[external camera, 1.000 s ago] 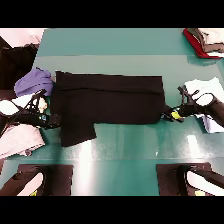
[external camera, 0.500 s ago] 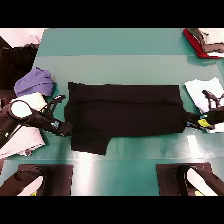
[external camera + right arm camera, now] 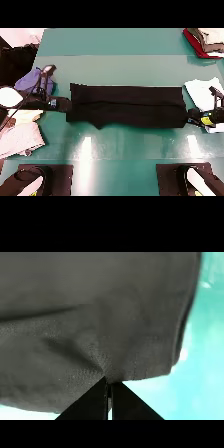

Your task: Fold the shirts.

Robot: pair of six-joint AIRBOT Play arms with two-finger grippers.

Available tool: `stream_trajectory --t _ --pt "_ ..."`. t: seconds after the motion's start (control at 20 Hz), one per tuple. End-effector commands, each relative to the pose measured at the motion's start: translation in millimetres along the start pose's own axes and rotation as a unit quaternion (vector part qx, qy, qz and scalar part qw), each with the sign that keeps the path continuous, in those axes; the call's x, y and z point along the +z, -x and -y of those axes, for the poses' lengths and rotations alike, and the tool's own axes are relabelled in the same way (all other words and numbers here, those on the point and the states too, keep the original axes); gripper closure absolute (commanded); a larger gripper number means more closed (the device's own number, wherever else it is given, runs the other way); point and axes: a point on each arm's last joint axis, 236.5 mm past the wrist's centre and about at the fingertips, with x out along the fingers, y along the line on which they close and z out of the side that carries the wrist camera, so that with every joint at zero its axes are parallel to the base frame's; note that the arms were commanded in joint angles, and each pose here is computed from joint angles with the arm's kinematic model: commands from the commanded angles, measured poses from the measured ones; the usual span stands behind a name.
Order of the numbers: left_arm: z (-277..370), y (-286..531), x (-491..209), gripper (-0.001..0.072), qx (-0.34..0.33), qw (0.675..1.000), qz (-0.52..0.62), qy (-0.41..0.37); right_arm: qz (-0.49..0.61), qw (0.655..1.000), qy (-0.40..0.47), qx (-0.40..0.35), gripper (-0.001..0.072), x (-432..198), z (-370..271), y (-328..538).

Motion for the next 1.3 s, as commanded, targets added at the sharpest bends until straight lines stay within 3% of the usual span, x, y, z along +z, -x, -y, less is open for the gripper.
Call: stream_trajectory --t 0.0,0.4,0.8,0.85,0.9,0.95,1.0,1.15,1.2,1.25 --pt "-12 0 42 0.0675 0.026 0.997 0.077 -0.004 0.038 0.999 -0.011 0.036 0.07 30 -19 3" --pt "-45 -27 71 0.0675 0.064 0.991 0.12 0.018 0.038 0.997 0.052 0.041 0.07 100 -61 -7" --pt "-68 -51 100 0.0674 0.084 0.981 0.175 0.023 0.023 0.998 0.043 0.042 0.0693 138 -61 -39" --pt "-69 -50 105 0.0671 0.085 0.979 0.186 0.023 0.029 0.998 0.043 0.043 0.0579 143 -62 -39" --pt "-70 -48 111 0.05 0.086 0.976 0.2 0.022 0.035 0.997 0.044 0.043 0.0382 148 -63 -38" --pt "-70 -45 118 0.0219 0.086 0.973 0.215 0.027 0.041 0.997 0.046 0.044 0.032 154 -64 -36" --pt "-69 -42 123 0.012 0.084 0.97 0.227 0.035 0.045 0.997 0.05 0.045 0.0319 158 -67 -32" --pt "-63 -37 129 0.012 0.077 0.971 0.225 0.035 0.04 0.996 0.072 0.045 0.0319 161 -60 -13" --pt "-59 -36 128 0.0159 0.074 0.973 0.215 0.035 0.031 0.996 0.073 0.044 0.0319 159 -53 -7" --pt "-56 -36 126 0.0292 0.071 0.976 0.201 0.034 0.024 0.996 0.072 0.043 0.0319 157 -43 -3"
